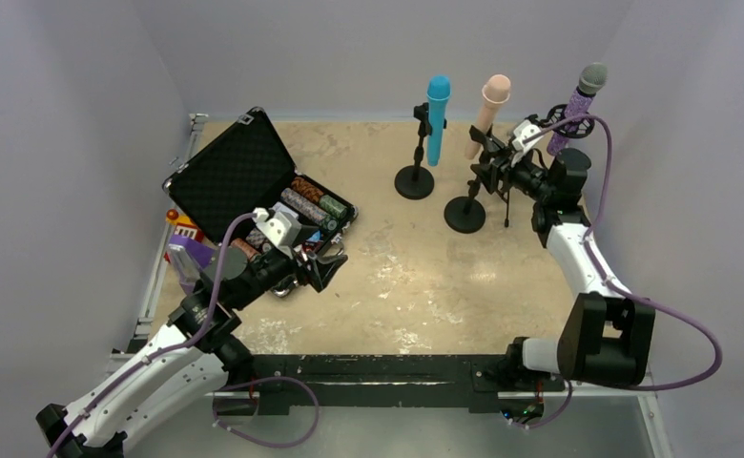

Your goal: Attach the microphones to the stand

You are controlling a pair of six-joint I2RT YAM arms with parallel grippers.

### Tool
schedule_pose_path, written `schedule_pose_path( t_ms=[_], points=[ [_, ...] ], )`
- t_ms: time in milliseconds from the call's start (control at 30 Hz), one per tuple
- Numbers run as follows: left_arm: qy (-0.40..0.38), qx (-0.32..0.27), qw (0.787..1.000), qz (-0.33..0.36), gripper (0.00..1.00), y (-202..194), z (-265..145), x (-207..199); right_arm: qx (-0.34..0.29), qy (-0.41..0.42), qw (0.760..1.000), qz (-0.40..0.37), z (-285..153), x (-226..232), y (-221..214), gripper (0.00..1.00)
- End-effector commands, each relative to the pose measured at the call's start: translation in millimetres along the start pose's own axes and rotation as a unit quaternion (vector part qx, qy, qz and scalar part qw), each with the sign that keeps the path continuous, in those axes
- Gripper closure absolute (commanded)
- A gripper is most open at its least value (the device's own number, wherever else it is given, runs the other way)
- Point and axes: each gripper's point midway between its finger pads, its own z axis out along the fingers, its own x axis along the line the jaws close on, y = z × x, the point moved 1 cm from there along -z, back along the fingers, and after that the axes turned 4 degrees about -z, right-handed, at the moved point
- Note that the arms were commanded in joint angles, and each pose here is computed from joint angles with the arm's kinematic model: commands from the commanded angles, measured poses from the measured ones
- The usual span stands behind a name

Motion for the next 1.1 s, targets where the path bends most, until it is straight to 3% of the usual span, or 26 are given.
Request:
schedule_pose_path(
  t_ms=[0,233,433,567,633,767,1067],
  points=[
    [0.010,-0.009,1.000,-0.016,0.05,13.9,-3.4,-0.5,0.006,-0.017,1.000,-0.013,-20.1,-3.7,2.7,0.42],
    [0.030,0.018,0.999,-0.029,0.04,12.7,-1.9,3.5,0.041,-0.027,0.999,-0.009,-54.7,4.1,-9.3,0.34],
    [0.103,0.032,0.994,-0.035,0.00,33.8,1.4,27.0,0.086,-0.041,0.995,0.011,-83.6,17.8,-2.2,0.26],
    [0.107,0.028,0.989,-0.098,0.00,54.3,15.6,45.9,0.102,-0.078,0.992,0.013,-109.4,19.0,15.0,0.14],
    [0.107,0.015,0.984,-0.142,0.00,66.0,21.5,59.7,0.097,-0.118,0.988,0.025,-123.9,17.1,27.2,0.03],
    [0.130,-0.002,0.972,-0.194,0.00,92.0,22.7,85.9,0.065,-0.147,0.987,0.024,-149.5,29.9,59.1,0.01],
    [0.159,0.005,0.980,-0.121,0.00,116.6,-7.2,83.2,-0.011,-0.254,0.960,0.117,-177.3,19.4,134.6,0.01]
  ],
)
